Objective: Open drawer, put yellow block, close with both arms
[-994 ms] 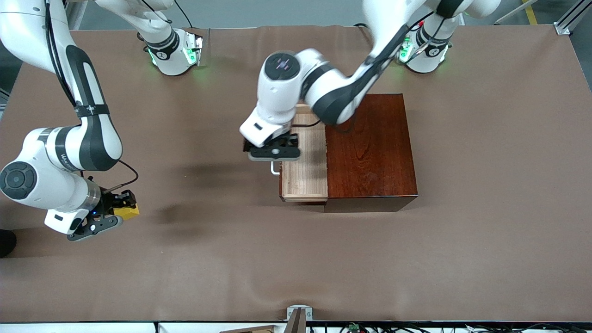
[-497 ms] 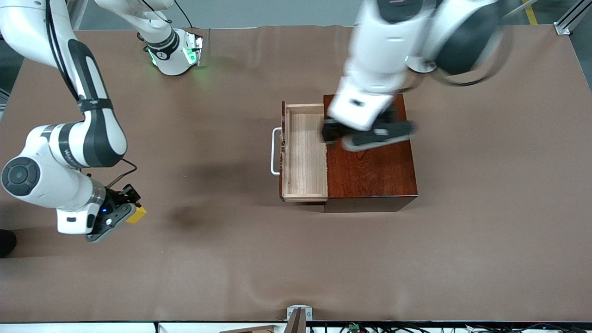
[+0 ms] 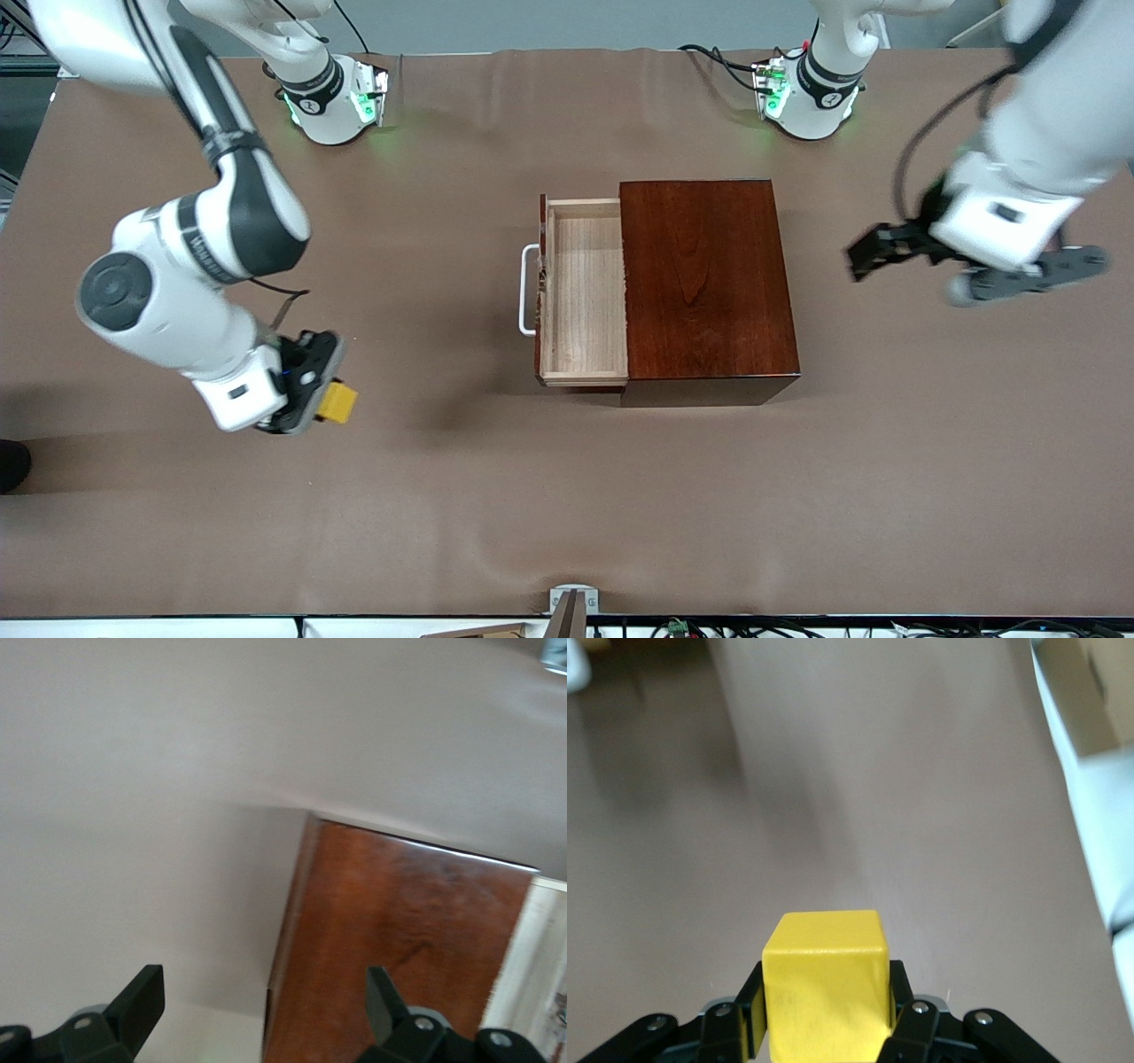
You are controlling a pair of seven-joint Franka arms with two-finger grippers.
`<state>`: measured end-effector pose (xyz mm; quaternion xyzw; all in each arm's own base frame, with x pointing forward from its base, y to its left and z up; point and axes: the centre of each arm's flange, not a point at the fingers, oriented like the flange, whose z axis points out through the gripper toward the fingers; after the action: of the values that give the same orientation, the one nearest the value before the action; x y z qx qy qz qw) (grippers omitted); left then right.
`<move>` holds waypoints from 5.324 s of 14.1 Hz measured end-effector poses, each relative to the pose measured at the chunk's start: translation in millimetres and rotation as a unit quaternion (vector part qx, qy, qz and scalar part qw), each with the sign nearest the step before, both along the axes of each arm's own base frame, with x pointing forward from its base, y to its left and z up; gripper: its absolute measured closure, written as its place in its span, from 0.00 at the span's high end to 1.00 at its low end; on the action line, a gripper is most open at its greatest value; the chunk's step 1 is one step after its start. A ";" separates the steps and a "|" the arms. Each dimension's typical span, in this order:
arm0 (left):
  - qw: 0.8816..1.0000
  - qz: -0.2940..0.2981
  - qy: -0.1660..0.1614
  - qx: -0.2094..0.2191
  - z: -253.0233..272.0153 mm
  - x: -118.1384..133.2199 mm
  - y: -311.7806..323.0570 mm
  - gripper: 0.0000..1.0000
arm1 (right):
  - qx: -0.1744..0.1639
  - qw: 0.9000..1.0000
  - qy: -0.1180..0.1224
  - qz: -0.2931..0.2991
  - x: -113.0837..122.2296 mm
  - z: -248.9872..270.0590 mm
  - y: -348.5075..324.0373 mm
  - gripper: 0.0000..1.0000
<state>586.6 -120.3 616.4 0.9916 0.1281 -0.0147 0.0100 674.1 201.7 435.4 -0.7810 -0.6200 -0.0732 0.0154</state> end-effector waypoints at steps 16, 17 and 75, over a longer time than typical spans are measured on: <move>0.988 -0.154 -0.017 0.001 -33.8 -13.0 48.7 1.00 | -0.024 0.978 0.040 0.205 -159.8 -29.3 307.3 0.56; 0.988 -0.153 -0.018 0.001 -33.8 -13.0 48.7 1.00 | -0.027 0.977 0.044 0.206 -159.9 -36.9 308.5 0.56; 0.687 -0.689 -0.158 -0.169 -192.3 -107.9 -449.9 1.00 | -0.054 0.838 0.106 -0.532 -114.4 152.1 -192.8 1.00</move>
<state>478.7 -570.2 424.2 0.7697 -0.5995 0.1180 0.1848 559.8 9.0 587.5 -0.9932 -0.1063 0.0468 -0.0031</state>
